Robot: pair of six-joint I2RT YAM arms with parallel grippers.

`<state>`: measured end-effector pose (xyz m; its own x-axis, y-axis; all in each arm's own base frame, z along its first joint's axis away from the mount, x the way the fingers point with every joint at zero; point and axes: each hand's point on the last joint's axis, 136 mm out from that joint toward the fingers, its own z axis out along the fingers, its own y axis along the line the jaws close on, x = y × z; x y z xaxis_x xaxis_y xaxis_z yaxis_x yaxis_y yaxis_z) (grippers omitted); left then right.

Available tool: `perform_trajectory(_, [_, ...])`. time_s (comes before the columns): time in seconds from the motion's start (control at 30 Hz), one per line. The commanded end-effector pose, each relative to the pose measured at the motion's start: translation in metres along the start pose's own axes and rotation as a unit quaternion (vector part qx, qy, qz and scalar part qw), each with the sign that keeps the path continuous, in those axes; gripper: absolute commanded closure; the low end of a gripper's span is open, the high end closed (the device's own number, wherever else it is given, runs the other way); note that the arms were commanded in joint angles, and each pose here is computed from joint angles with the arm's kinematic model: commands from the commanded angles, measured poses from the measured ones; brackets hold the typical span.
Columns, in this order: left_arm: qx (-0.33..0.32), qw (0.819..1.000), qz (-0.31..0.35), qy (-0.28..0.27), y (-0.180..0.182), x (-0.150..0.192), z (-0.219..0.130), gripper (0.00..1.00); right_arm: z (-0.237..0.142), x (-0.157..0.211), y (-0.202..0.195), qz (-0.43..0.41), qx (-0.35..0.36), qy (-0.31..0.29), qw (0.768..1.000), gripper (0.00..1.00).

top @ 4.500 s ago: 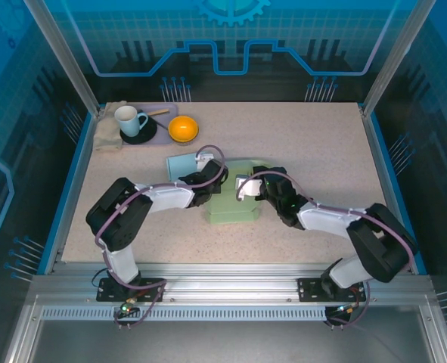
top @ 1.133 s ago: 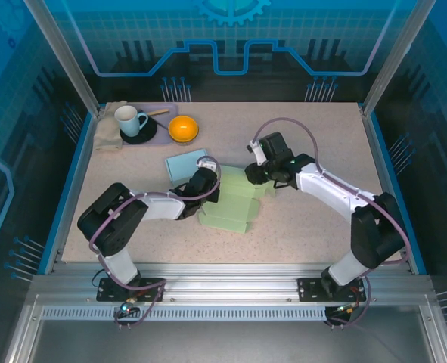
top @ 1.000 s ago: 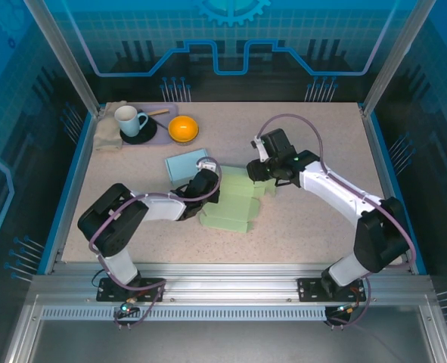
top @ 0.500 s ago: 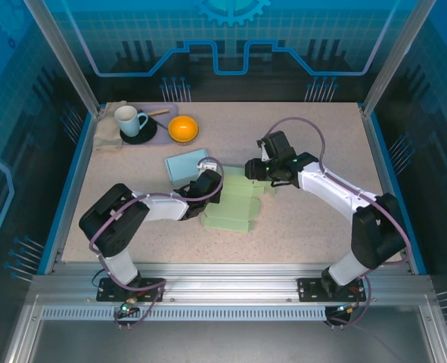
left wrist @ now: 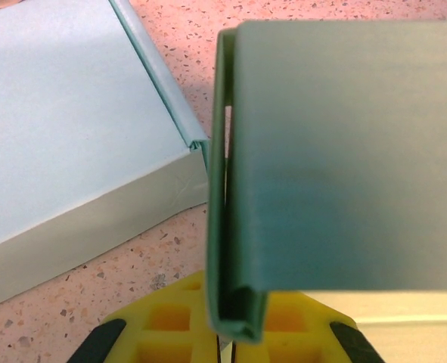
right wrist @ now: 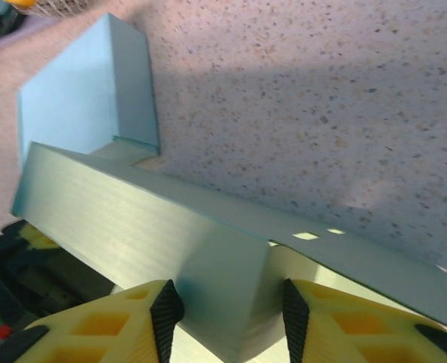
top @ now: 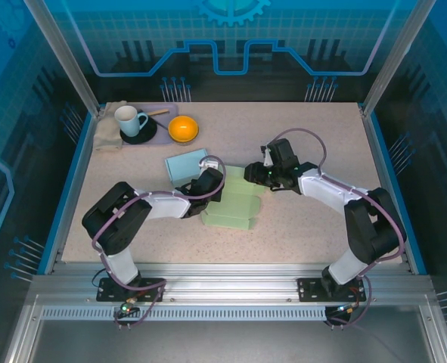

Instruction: Fold the paper box

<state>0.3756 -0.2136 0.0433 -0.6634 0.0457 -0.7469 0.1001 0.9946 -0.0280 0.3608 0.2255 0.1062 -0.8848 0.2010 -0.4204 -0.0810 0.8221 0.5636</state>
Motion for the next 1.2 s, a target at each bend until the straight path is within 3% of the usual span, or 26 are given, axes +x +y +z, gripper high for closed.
perform_trajectory(0.0, [0.008, 0.994, 0.052, 0.096, 0.0, 0.058, 0.008, 0.97, -0.005, -0.012, 0.022, 0.027, -0.076, -0.019, 0.997, 0.6])
perform_trajectory(0.23, [0.004, 0.992, 0.064, 0.112, 0.0, 0.067, 0.013, 0.97, -0.005, -0.01, 0.012, 0.035, -0.059, -0.02, 0.997, 0.79])
perform_trajectory(0.3, [-0.002, 0.991, 0.065, 0.117, 0.002, 0.069, 0.015, 0.97, -0.004, -0.007, 0.006, 0.03, -0.045, -0.017, 0.998, 0.78])
perform_trajectory(0.43, [-0.009, 0.99, 0.064, 0.122, 0.003, 0.07, 0.016, 0.97, -0.009, 0.0, -0.006, 0.011, -0.012, -0.013, 1.0, 0.62])
perform_trajectory(0.5, [-0.013, 0.99, 0.065, 0.125, 0.003, 0.07, 0.017, 0.98, -0.014, 0.002, -0.01, -0.004, -0.004, -0.015, 1.0, 0.6])
perform_trajectory(0.77, [-0.023, 0.989, 0.063, 0.132, 0.005, 0.07, 0.019, 0.98, -0.036, 0.019, -0.03, -0.056, 0.048, -0.023, 0.997, 0.6])
perform_trajectory(0.9, [-0.021, 0.989, 0.065, 0.132, 0.003, 0.068, 0.019, 0.98, -0.03, 0.027, -0.046, -0.068, 0.073, -0.022, 0.995, 0.64])
perform_trajectory(1.17, [-0.019, 0.988, 0.07, 0.139, 0.002, 0.069, 0.019, 0.98, -0.015, 0.002, -0.08, -0.056, 0.112, -0.047, 0.991, 0.62])
